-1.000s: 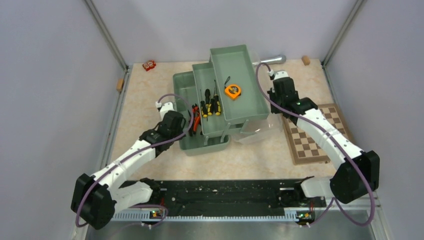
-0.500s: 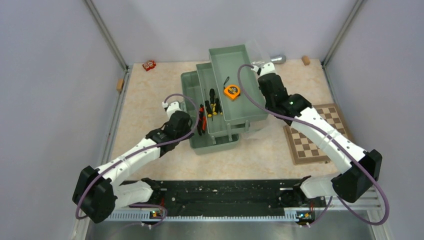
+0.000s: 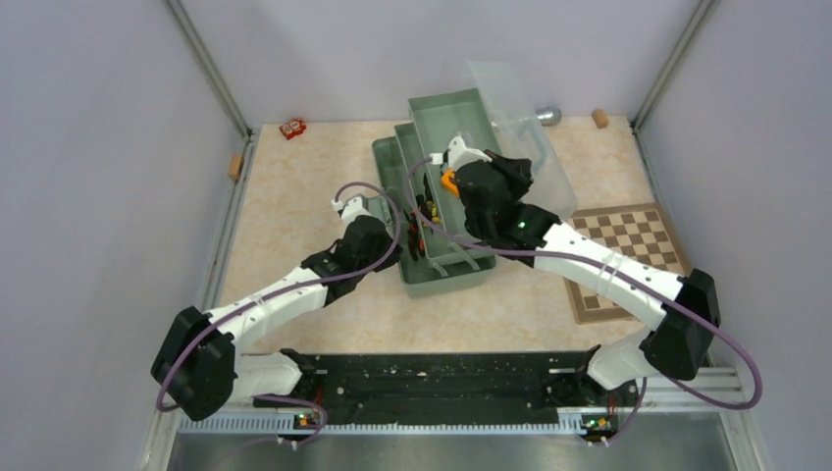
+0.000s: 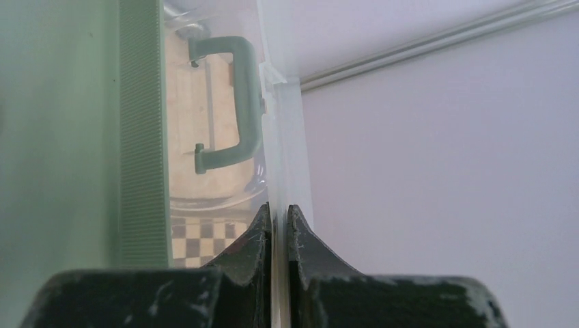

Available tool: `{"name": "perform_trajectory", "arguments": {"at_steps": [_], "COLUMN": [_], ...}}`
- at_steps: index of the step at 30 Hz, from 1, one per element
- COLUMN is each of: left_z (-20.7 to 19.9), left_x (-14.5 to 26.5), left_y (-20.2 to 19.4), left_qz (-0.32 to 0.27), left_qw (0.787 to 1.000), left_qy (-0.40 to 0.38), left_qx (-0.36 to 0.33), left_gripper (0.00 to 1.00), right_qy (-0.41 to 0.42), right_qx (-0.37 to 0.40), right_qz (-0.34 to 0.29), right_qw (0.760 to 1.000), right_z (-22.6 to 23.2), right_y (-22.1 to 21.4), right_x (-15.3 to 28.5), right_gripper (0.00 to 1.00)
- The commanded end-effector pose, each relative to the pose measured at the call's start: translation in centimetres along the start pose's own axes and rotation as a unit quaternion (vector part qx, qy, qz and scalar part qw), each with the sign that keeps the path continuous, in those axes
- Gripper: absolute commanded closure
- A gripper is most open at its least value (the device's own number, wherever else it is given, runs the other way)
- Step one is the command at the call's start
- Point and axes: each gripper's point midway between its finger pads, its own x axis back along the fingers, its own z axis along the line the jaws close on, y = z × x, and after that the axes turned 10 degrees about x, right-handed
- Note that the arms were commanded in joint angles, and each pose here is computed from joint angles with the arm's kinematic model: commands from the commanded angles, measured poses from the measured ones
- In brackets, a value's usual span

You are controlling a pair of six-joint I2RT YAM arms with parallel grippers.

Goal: Pack the tool kit

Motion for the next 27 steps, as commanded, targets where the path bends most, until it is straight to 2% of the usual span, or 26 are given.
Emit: {"name": "perform_trajectory", "arguments": {"at_steps": [1,5,10,15,19,23,27], "left_z": [-11.4,-9.5,-6.7,-3.6,1.0,5.1,6.9], "left_x": [3.6,4.9,6.0,7.3,9.1,13.3,17.3], "left_y": [2.0,3.2,4.1,4.9,6.9,10.3,12.8], "left_qz": [-0.007,-0.048,-0.089,-0.121,-0.189,-0.288,-0.352], "left_qw": [0.969,0.966,0.964,0.962,0.957,0.933,0.913], "left_qy": [-0.226,-0.224,-0.209,-0.178,-0.114,-0.08,-0.081], "left_qx": [0.097,0.123,0.139,0.169,0.189,0.198,0.188], "left_gripper": [0.75,0.59,0.5,0.49,0.49,0.49,0.49], "right_qy": [-0.052,-0.061,-0.065,-0.069,-0.077,-0.083,-0.087], "right_qx": [-0.019,-0.004,0.032,0.084,0.105,0.121,0.147], "right_qz": [-0.021,-0.036,-0.048,-0.066,-0.085,-0.099,-0.117], "right_qw": [0.998,0.997,0.996,0.992,0.988,0.984,0.978], "right_z": [-1.7,-1.8,-0.6,1.3,2.3,3.5,5.9], "right_y": [2.8,4.1,5.8,8.0,9.6,10.8,12.2], "right_x": [1.6,2.8,3.9,5.4,7.1,8.5,10.0], "right_gripper": [1.0,1.0,1.0,1.0,1.0,1.0,1.0]}}
